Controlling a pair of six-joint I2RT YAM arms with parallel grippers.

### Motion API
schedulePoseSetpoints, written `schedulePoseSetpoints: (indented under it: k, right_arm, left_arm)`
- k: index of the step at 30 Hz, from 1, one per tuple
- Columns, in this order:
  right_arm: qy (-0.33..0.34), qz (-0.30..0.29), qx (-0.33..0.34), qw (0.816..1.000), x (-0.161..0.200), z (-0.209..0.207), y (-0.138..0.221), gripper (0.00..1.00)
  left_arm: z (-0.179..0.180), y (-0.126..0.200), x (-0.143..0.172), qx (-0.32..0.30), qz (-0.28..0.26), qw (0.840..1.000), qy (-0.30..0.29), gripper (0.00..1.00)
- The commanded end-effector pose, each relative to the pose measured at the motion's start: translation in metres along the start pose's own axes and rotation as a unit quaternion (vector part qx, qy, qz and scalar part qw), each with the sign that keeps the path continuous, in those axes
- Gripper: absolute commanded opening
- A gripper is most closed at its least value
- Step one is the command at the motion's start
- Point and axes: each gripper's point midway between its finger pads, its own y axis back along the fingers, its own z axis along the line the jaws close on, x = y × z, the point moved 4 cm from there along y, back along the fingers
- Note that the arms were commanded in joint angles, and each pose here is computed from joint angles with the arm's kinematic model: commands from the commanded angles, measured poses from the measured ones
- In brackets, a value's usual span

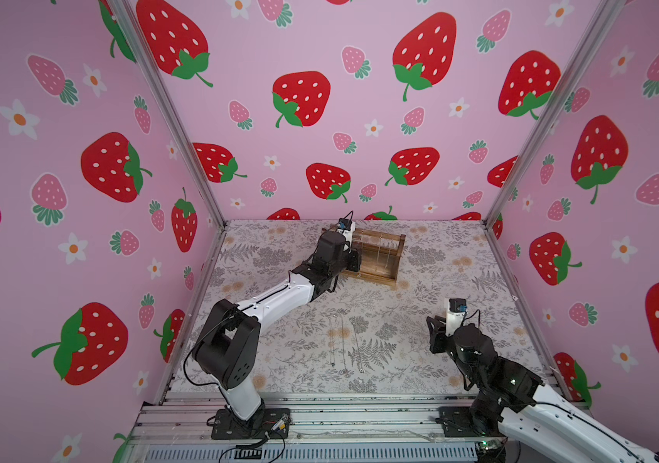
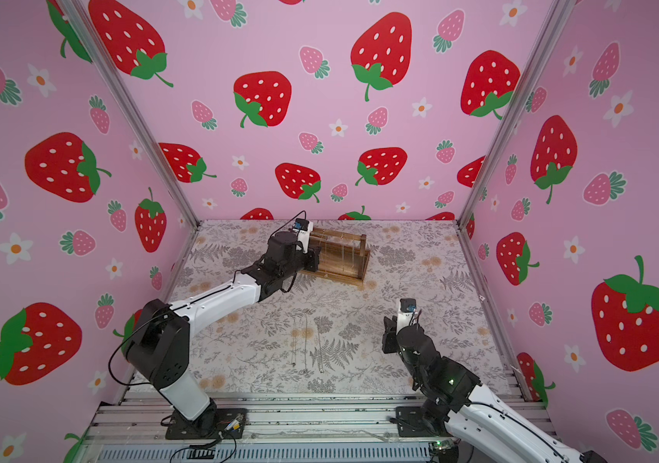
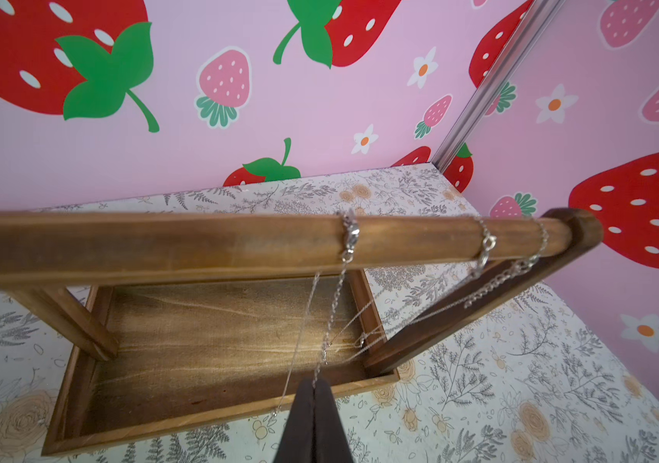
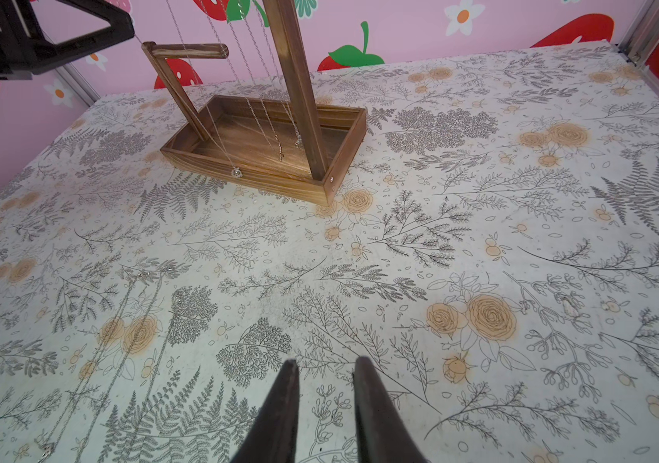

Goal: Take the necklace off the jewelry display stand
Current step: Take off the necklace from the stand.

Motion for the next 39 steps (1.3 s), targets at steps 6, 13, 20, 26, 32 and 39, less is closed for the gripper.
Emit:
schedulePoseSetpoints:
  k: [6,13,20,26,32,39]
  right_arm:
    - [-0.006,0.003,-0.002,1.000,0.004,0.001,-0.003,0.26]
    - [-0.006,0.002,-0.003,1.000,0.003,0.000,-0.003,0.26]
    - [-0.008,0.002,-0.009,1.000,0.004,0.001,-0.002,0.26]
    - [-0.010,-0.001,-0.012,1.000,0.003,0.001,-0.001,0.26]
    - [-0.010,-0.002,-0.009,1.000,0.003,0.000,0.000,0.26]
    - [-0.010,-0.004,-0.008,1.000,0.003,-0.001,0.001,0.26]
  left_arm:
    - [0.002,-0.002,0.019,0.005,0.012,1.000,0.017,0.00]
    - [0.000,-0.005,0.017,0.010,0.011,1.000,0.016,0.18]
    - [-0.003,-0.006,0.008,0.017,-0.003,1.000,0.002,0.34]
    - [-0.005,-0.008,-0.010,0.021,-0.019,0.999,-0.015,0.36]
    - [-0.003,-0.016,-0.020,0.017,-0.024,0.999,-0.021,0.36]
    - [0.003,-0.019,-0.028,0.012,-0.030,0.999,-0.017,0.33]
